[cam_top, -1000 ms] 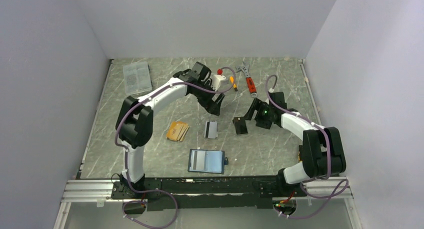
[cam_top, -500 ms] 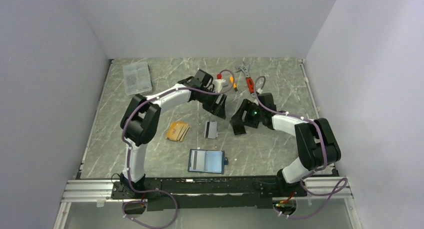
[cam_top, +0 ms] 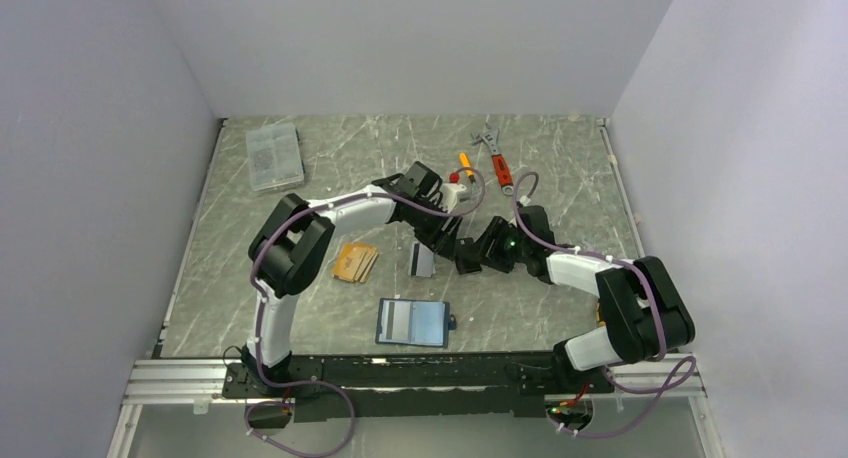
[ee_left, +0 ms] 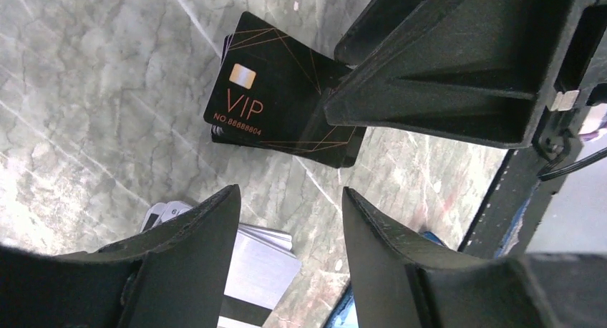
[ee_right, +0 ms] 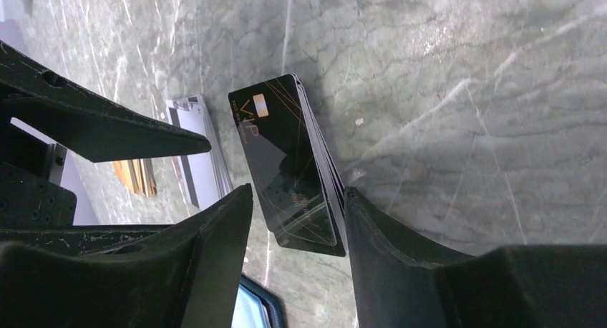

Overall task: Put the credit cards into the card holder
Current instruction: Pick up the credit card from the center of the board.

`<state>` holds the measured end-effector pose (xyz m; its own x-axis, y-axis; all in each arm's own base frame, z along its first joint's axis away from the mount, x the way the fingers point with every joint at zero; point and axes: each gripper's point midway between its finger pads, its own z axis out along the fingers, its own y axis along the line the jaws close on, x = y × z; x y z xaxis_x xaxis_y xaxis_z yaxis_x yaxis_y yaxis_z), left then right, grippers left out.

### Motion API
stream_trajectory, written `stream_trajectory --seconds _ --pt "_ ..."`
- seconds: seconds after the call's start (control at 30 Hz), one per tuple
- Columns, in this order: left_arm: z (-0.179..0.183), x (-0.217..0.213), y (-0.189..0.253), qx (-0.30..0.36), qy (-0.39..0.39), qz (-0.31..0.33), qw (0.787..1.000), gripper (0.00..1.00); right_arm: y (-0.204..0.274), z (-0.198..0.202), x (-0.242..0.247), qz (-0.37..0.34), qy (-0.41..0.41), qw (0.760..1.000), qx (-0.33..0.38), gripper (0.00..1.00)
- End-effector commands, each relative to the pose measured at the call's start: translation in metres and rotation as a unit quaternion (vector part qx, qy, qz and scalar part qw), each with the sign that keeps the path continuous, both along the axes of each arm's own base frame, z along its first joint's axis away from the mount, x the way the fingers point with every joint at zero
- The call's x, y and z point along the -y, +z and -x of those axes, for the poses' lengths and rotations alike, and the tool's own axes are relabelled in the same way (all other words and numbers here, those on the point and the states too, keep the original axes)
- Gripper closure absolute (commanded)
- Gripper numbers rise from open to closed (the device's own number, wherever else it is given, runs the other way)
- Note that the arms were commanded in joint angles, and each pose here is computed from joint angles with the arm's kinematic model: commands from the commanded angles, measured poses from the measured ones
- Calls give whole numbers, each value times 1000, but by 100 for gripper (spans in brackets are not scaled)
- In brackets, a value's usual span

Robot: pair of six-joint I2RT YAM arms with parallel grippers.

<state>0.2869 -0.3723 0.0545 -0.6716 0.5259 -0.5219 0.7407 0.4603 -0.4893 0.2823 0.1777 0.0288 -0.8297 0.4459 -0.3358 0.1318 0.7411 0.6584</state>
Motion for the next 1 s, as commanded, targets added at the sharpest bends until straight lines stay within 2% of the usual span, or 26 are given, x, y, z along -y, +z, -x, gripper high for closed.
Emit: stream_trajectory --seconds 0.0,0.37,0.63,0.8,0.97 --pt "-21 12 17 91 -25 -1 996 41 -31 33 14 26 -20 997 -70 48" --pt "-36 12 0 201 -65 -78 974 44 -35 38 11 13 -17 997 -77 59" --pt "-31 17 -10 203 -79 -86 972 45 -28 16 31 16 -33 997 -62 58" --pt "-31 19 -15 209 -83 -93 970 46 -24 1 26 10 -26 998 -53 57" --pt "-32 21 -18 209 -86 -95 970 47 -32 3 20 -5 -20 998 -63 58"
